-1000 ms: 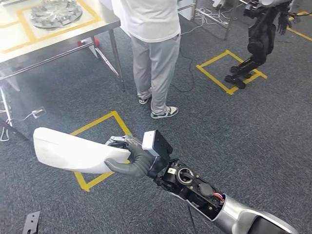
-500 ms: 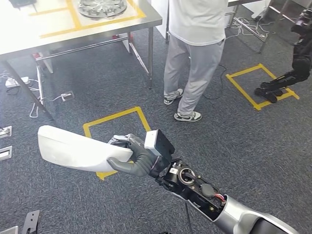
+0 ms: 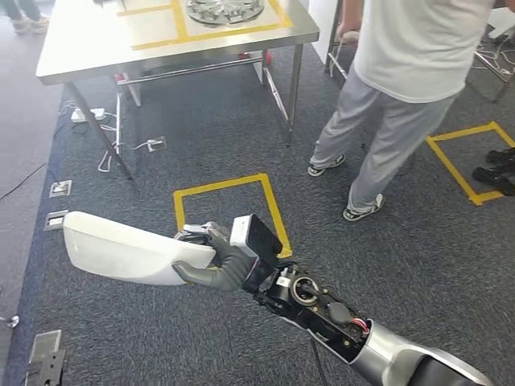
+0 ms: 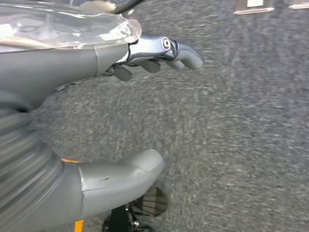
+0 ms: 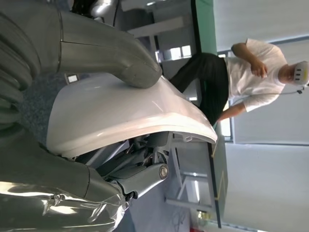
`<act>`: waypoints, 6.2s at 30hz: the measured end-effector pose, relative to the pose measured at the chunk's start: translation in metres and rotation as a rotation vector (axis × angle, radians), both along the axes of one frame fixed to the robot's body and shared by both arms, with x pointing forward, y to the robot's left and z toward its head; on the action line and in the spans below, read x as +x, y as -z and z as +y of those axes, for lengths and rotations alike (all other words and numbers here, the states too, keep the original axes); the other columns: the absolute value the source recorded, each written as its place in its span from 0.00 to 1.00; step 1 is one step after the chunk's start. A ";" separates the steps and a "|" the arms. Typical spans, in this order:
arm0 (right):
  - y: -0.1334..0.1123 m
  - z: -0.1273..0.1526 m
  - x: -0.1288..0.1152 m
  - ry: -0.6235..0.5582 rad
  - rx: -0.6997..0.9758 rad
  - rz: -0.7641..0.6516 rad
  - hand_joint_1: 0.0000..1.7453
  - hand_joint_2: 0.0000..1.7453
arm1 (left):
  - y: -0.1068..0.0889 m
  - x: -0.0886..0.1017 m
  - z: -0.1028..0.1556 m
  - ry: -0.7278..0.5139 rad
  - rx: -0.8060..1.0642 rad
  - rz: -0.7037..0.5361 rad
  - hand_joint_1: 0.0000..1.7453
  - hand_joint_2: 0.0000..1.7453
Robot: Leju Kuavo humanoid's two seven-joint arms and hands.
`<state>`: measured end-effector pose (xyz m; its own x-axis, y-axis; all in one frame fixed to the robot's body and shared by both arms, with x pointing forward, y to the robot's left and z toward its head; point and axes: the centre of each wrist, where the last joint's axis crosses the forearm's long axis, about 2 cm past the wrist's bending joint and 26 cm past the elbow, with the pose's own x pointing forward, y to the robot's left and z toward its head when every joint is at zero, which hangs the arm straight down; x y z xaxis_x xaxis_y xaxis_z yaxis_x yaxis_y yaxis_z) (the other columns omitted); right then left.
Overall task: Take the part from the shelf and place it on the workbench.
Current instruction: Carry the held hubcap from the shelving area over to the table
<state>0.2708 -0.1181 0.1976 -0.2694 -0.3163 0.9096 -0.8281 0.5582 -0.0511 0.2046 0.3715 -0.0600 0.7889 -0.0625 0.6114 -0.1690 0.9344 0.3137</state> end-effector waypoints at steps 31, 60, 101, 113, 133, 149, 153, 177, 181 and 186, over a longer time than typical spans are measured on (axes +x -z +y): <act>0.001 -0.003 0.001 0.035 0.002 0.025 1.00 1.00 | 0.000 0.001 -0.002 -0.006 -0.022 -0.003 0.00 1.00; 0.000 -0.003 0.004 0.050 0.019 0.030 1.00 1.00 | 0.001 -0.001 -0.001 -0.015 -0.019 0.000 0.00 1.00; 0.000 -0.004 0.004 0.059 0.017 0.062 1.00 1.00 | 0.001 -0.002 -0.001 -0.014 -0.017 0.001 0.00 1.00; 0.001 -0.004 0.002 0.061 0.018 0.067 1.00 1.00 | 0.002 -0.004 -0.001 -0.015 -0.018 0.005 0.00 1.00; -0.001 -0.004 0.003 0.061 0.029 0.070 1.00 1.00 | 0.003 -0.006 0.000 -0.016 -0.018 0.007 0.00 1.00; 0.001 -0.004 0.004 0.064 0.038 0.070 1.00 1.00 | -0.001 0.004 -0.002 -0.004 -0.022 -0.010 0.00 1.00; 0.001 -0.004 0.006 0.059 0.038 0.065 1.00 1.00 | -0.002 0.005 -0.001 -0.005 -0.021 -0.012 0.00 1.00; 0.005 -0.006 0.009 0.065 0.028 0.074 1.00 1.00 | -0.002 0.004 -0.001 -0.007 -0.022 -0.010 0.00 1.00; 0.004 -0.006 0.009 0.064 0.031 0.070 1.00 1.00 | -0.003 0.006 0.000 -0.008 -0.021 -0.012 0.00 1.00; 0.005 -0.006 0.010 0.062 0.026 0.074 1.00 1.00 | -0.001 0.002 0.000 -0.009 -0.024 -0.004 0.00 1.00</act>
<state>0.2805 -0.1240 0.1926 -0.2218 -0.3251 0.9193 -0.7928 0.6090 0.0242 0.2069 0.3715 -0.0590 0.7871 -0.0413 0.6155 -0.1782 0.9400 0.2910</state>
